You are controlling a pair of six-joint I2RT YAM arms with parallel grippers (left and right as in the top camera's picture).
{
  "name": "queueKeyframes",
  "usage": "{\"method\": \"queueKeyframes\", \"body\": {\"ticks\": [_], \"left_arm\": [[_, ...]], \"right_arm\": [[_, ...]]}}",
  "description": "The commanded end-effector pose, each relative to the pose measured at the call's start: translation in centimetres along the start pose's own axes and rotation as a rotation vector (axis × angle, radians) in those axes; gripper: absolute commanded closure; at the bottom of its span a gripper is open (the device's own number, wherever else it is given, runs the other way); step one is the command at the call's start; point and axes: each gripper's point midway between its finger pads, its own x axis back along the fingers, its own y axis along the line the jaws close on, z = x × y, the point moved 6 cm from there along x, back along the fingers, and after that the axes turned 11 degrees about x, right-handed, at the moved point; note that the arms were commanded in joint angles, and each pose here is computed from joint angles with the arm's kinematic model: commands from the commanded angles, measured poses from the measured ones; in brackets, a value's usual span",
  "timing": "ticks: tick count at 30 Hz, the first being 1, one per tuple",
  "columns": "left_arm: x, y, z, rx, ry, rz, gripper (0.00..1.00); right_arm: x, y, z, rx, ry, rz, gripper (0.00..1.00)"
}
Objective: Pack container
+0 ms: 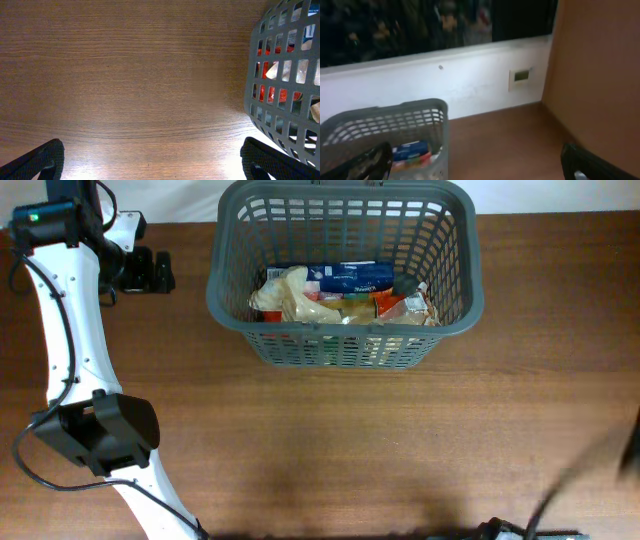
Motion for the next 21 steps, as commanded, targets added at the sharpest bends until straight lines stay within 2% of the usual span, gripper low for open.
{"method": "queueKeyframes", "body": {"ticks": [1, 7, 21], "left_arm": [[-0.1, 0.1, 0.1, 0.011, 0.003, 0.0, 0.01], [-0.1, 0.1, 0.1, 0.011, 0.003, 0.0, 0.01], [-0.1, 0.1, 0.1, 0.011, 0.003, 0.0, 0.01]], "right_arm": [[2.9, 0.7, 1.0, -0.021, -0.032, 0.026, 0.01], [7.1, 1.8, 1.6, -0.004, -0.136, 0.046, 0.01], [6.7, 1.9, 1.9, -0.009, -0.11, 0.031, 0.01]]}}
